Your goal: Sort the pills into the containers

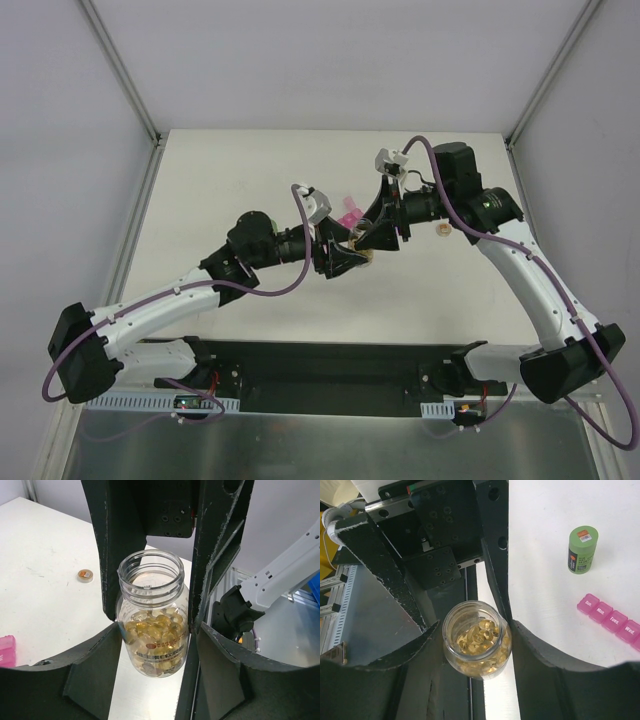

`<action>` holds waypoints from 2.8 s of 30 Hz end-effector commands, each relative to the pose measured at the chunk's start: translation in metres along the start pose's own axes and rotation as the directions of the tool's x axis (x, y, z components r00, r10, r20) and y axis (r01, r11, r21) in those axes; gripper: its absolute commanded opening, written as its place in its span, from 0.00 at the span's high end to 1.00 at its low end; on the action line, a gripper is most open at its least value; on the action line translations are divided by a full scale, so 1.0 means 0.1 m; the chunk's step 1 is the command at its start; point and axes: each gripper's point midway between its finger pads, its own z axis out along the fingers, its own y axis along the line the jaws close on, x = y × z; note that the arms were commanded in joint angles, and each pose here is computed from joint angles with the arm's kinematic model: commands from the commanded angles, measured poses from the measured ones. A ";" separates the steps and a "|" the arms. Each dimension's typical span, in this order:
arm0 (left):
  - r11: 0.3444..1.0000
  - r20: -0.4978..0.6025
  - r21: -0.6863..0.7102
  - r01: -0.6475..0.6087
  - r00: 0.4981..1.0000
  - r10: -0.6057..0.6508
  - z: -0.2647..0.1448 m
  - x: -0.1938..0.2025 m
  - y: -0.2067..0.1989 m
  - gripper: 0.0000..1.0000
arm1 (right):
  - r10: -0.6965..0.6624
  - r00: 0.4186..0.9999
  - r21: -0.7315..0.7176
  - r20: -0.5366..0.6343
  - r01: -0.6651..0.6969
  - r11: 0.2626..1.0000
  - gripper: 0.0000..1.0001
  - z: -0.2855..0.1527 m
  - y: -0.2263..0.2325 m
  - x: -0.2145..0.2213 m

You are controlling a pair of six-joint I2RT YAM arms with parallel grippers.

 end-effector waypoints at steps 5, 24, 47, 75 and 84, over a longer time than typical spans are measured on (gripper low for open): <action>0.997 0.070 0.071 -0.021 0.997 0.016 0.09 -0.28 -0.16 0.60 | -0.067 0.998 0.000 0.023 0.067 0.998 0.69 -0.02 0.03 -0.14; 0.995 0.106 0.103 -0.010 0.994 -0.001 0.00 -0.35 -0.26 1.00 | -0.055 0.998 -0.026 0.040 0.056 0.998 0.43 -0.03 0.10 -0.18; 0.996 0.106 0.090 0.002 0.994 -0.011 -0.01 -0.24 -0.21 1.00 | -0.006 0.994 -0.021 0.105 0.008 1.000 0.54 -0.07 0.10 -0.35; 0.997 0.040 -0.081 0.002 0.999 0.001 -0.30 -0.11 0.09 0.13 | -0.174 0.982 0.330 -0.075 0.189 0.925 0.69 -0.21 -0.94 0.43; 0.975 0.057 -0.220 0.021 0.998 -0.009 -0.68 -0.04 0.29 0.11 | -0.276 0.957 0.515 -0.092 0.283 0.809 0.68 -0.12 -1.69 0.90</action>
